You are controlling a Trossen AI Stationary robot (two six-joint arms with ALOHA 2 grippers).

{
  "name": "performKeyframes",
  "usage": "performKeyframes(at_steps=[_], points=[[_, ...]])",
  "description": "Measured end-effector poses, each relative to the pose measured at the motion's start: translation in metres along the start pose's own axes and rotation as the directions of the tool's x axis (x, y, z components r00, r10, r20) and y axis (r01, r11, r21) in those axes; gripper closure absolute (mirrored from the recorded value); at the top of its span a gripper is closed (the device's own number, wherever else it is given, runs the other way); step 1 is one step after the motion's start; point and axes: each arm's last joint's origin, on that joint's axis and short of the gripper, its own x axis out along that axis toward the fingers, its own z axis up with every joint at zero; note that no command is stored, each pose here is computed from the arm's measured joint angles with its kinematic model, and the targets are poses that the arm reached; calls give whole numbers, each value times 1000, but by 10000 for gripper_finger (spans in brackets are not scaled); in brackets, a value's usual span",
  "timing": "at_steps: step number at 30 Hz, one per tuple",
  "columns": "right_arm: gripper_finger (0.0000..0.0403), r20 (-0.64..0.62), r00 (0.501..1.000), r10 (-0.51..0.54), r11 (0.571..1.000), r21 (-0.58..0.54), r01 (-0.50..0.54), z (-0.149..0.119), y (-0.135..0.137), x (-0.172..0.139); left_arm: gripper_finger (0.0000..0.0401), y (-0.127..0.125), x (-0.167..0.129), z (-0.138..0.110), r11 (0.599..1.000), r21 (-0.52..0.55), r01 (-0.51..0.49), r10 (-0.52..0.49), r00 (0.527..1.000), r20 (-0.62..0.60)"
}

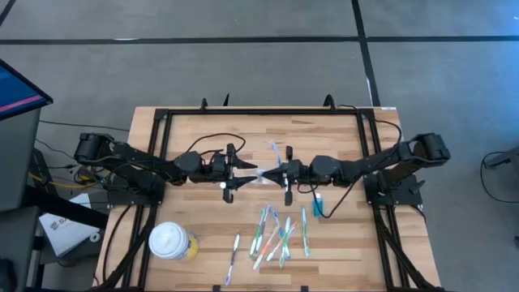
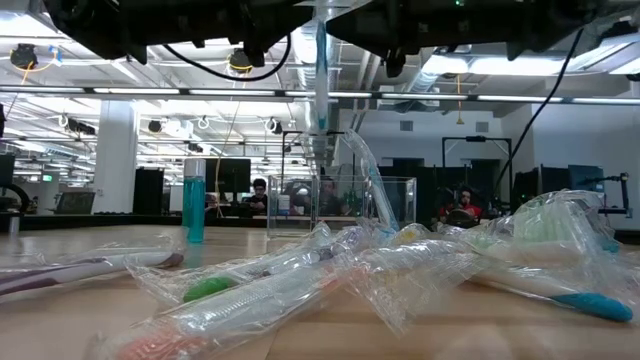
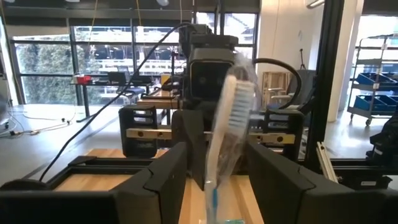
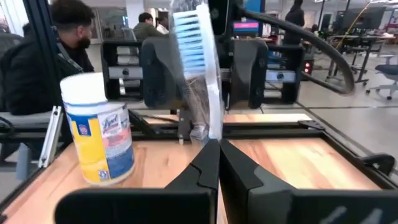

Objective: Pick & Place toothbrushing station
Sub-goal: Put the blue toothbrush into the transparent organizer

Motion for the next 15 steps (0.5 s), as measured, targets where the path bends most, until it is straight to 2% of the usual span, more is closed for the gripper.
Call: performKeyframes(at_steps=[15], points=[[403,-6,1000,-8,1000,7,8,-2,-3,4,280,1,0,0,1000,1,-3,3,1000,-5]])
